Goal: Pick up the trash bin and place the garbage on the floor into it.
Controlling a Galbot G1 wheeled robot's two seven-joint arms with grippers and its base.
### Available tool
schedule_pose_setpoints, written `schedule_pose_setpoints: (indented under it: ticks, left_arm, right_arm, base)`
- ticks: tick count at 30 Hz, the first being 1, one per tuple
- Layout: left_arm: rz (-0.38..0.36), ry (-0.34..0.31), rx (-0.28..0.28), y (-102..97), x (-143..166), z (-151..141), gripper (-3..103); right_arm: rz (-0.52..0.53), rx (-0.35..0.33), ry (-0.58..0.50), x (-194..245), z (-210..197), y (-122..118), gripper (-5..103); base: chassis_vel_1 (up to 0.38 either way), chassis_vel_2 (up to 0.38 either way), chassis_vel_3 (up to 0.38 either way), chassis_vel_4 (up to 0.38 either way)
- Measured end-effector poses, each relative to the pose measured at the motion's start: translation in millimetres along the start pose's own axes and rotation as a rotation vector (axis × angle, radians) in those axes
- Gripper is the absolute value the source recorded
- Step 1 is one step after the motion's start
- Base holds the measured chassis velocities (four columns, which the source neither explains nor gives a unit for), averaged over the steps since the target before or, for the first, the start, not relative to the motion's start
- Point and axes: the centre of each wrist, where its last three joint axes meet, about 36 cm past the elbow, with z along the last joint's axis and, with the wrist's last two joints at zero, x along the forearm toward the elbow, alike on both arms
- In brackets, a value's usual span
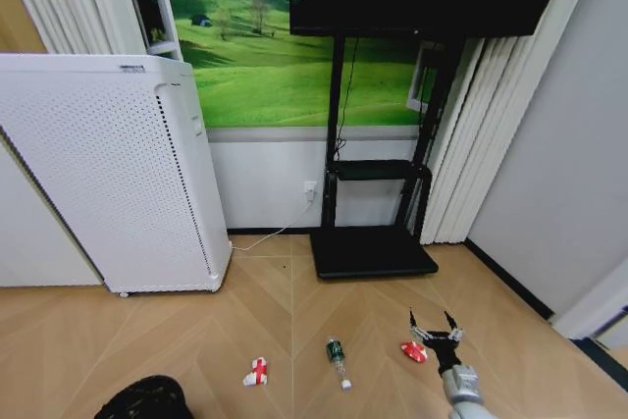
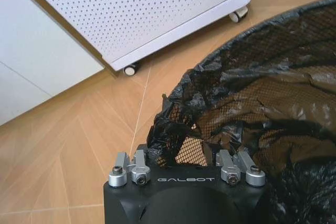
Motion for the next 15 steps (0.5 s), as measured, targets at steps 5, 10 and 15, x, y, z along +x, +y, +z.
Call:
schedule_pose_setpoints:
  ticks: [5,10,15]
  left_arm:
    - [-0.012,-0.054,0.012,-3.3,-4,-13,38]
    - [-0.014,-0.088,0.017,-4.3,-4,-24,23]
    - [-0.021,-0.113,0.022,-3.4,-4,-31,14]
  right_arm:
    - [0.002,0.006,-0.004,2,-2,-2,100]
    - [0.000,0.005,-0.015,2,-6,-1,100]
    - [0.002,0.006,-0.015,3,-7,-1,100]
  base:
    - [-0.013,-0.001,-0.005,-0.012]
    - [0.000,0.000,0.000,0.000]
    - [0.000,0.000,0.000,0.000]
